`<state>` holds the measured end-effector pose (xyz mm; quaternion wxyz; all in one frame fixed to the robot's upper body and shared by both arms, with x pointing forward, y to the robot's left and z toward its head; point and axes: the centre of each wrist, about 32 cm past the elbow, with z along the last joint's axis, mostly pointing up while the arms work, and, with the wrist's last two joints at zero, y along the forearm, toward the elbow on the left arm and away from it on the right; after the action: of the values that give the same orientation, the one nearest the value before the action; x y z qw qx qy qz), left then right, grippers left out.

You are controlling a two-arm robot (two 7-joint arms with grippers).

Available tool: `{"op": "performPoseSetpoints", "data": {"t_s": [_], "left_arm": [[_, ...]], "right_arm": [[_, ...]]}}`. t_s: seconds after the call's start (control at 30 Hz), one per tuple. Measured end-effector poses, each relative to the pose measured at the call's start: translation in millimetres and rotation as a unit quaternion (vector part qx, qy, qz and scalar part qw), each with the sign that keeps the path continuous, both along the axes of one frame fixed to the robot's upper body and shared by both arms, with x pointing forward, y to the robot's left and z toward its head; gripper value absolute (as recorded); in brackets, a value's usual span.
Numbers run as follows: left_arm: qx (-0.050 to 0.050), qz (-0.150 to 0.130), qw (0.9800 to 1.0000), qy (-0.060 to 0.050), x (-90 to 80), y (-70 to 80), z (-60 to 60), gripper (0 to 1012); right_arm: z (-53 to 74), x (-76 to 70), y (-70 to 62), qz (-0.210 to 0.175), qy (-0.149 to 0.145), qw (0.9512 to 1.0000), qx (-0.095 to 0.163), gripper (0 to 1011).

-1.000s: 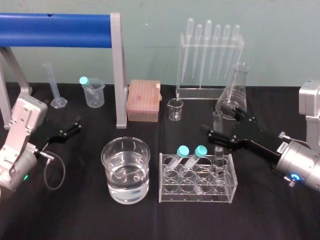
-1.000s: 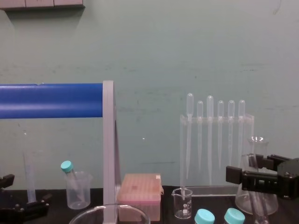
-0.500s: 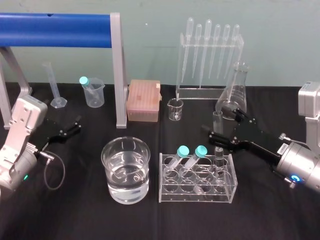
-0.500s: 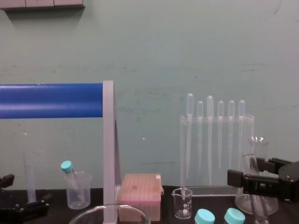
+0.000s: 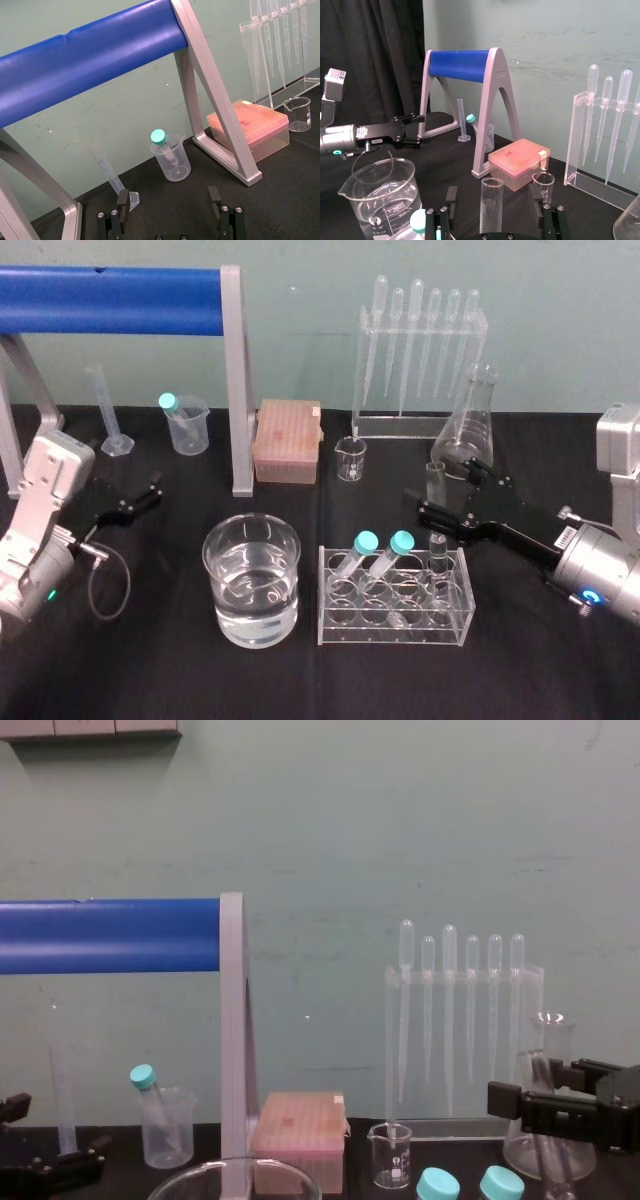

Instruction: Hold the test tube with one hand and immerse one end into the beaker, then return it to the test tube rack.

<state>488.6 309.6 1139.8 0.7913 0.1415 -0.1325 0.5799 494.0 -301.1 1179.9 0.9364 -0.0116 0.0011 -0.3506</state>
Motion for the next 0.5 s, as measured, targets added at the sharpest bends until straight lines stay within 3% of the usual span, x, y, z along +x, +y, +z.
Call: {"op": "performPoseSetpoints", "data": {"t_s": [0.23,0.5], "left_arm": [[0.0,0.0,1.0,0.0,0.0,0.0,0.0,1000],[0.0,0.0,1.0,0.0,0.0,0.0,0.0,1000]], "right_arm": [[0.2,-0.1,0.0,0.0,0.0,1.0,0.0,760],[0.2,-0.1,0.0,0.0,-0.001,1.0,0.0,482]]}}
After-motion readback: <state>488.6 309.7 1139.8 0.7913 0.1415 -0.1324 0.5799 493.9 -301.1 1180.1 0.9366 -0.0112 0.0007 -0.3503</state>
